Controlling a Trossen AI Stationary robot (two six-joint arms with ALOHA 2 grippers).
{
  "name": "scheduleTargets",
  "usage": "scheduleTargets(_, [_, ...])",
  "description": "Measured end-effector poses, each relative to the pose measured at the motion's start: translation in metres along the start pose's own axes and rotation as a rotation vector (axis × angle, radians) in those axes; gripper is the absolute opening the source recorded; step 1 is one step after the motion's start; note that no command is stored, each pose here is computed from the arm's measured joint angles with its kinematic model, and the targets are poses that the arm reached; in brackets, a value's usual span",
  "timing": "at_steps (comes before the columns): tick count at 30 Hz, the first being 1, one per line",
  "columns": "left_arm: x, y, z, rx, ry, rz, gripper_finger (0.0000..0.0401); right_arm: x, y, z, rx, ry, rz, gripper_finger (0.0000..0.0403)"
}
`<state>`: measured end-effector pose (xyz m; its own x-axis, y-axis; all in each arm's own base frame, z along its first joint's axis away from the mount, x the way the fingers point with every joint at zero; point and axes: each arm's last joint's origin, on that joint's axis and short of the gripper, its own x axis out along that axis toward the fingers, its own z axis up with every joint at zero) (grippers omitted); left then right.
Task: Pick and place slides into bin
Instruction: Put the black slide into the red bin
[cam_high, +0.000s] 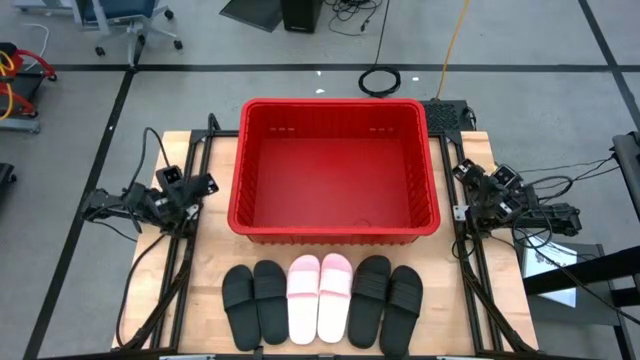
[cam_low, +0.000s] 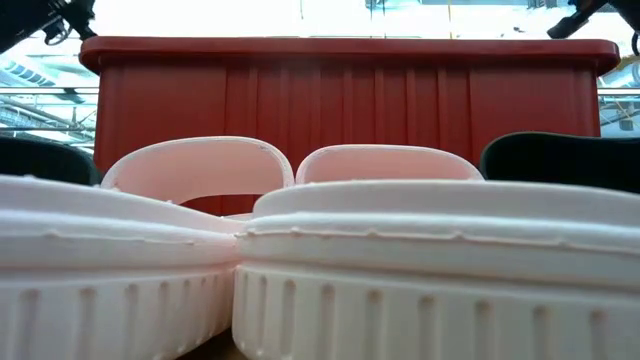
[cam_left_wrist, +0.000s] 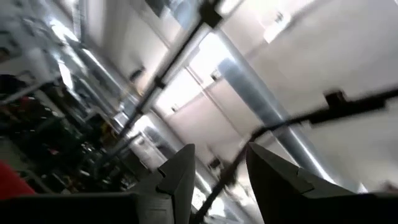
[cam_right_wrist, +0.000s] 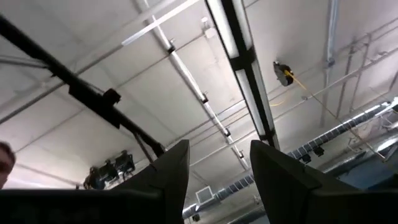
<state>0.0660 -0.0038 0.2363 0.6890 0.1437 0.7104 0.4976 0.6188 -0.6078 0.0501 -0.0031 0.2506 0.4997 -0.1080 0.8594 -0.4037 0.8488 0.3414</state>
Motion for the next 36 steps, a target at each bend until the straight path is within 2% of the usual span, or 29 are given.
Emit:
scheduleTargets(3, [0.0,0.002,0.002,-0.027,-0.076,0.074,0.0147,0.0,-0.002,0.003,0.036,-0.072,-0.088,0.016])
scheduleTargets(6, [0.0,0.002,0.005,-0.037,-0.13,0.109,0.0147,0.0,-0.002,0.006,0.061,-0.112,-0.114,0.016])
scheduleTargets(10, [0.003,-0.003,0.009,-0.112,-0.155,0.103,0.0147,0.005,-0.001,0.005,0.055,-0.084,-0.107,0.016])
scheduleTargets(13, [0.014,-0.015,0.016,-0.102,-0.152,0.078,0.0147,0.026,0.016,0.024,0.008,-0.115,-0.007,0.016])
scheduleTargets(21, [0.08,-0.063,0.037,0.105,-0.094,-0.015,0.0147,0.109,0.053,0.056,-0.093,-0.043,0.171,0.016])
scheduleTargets(26, [0.13,-0.088,0.039,0.178,-0.033,-0.105,0.0147,0.179,0.069,0.06,-0.085,0.168,0.223,0.016])
scheduleTargets(29, [0.155,-0.099,0.039,0.198,-0.013,-0.12,0.0147,0.219,0.079,0.064,-0.079,0.292,0.254,0.016])
scheduleTargets(33, [0.18,-0.112,0.043,0.192,-0.008,-0.123,0.0147,0.267,0.091,0.067,-0.056,0.448,0.28,0.016])
scheduleTargets(36, [0.193,-0.121,0.044,0.19,0.007,-0.168,0.0147,0.298,0.101,0.073,-0.031,0.529,0.327,0.016])
